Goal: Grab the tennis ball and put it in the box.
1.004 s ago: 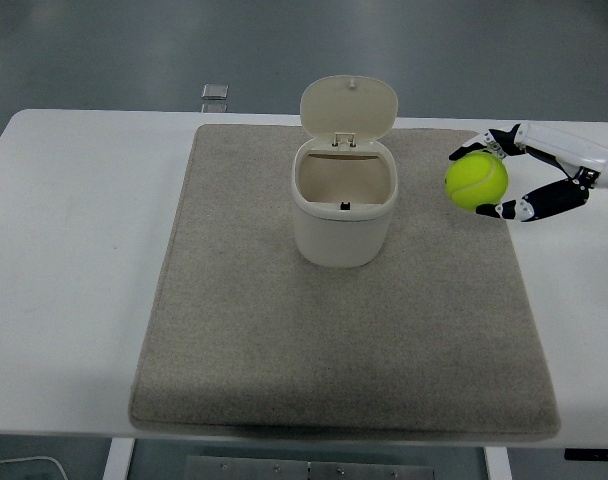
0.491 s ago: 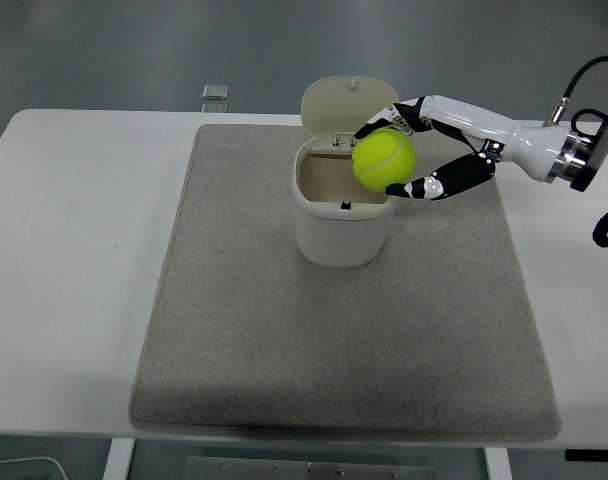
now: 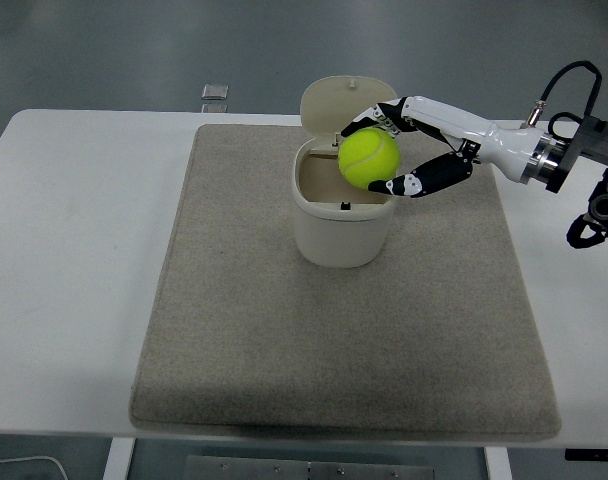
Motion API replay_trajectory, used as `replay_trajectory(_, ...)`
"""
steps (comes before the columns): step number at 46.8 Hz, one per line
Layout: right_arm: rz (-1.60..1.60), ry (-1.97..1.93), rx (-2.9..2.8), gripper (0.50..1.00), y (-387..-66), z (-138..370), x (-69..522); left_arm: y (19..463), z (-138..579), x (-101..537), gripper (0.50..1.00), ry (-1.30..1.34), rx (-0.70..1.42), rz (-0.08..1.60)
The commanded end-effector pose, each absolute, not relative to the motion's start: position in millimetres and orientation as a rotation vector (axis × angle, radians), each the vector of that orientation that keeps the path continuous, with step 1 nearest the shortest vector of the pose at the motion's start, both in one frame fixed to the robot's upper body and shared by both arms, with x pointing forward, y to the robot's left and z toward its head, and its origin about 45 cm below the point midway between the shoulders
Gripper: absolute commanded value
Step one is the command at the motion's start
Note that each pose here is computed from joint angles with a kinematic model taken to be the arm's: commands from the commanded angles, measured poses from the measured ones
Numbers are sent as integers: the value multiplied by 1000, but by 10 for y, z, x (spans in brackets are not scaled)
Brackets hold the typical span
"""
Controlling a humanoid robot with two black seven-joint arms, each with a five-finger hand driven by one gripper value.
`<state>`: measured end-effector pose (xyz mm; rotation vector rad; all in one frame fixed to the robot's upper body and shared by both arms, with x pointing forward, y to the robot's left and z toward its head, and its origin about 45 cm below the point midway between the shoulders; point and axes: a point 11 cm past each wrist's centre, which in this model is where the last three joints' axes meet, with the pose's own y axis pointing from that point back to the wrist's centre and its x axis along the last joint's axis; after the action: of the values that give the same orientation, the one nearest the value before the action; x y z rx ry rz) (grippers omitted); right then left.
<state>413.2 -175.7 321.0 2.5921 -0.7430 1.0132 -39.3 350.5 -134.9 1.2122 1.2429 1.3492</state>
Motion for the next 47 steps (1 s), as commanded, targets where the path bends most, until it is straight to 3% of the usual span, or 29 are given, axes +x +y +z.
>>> replay_trajectory(1, 1007, -742, 2594, 668, -1745, 3193, 4128, 3506, -1349, -393, 992, 1243, 1212, 1349)
replay_trajectory(3, 1004, -744, 2594, 713, -1742, 3186, 4127, 3506, -1349, -393, 992, 1243, 1212, 1349)
replay_trajectory(20, 1001, -741, 2594, 850, -1748, 3176, 4123, 3506, -1349, -393, 992, 1243, 1212, 1349)
replay_trajectory(47, 927, -742, 2640, 858, -1872, 3230, 4105, 3506, -1349, -393, 992, 1243, 1212, 1349)
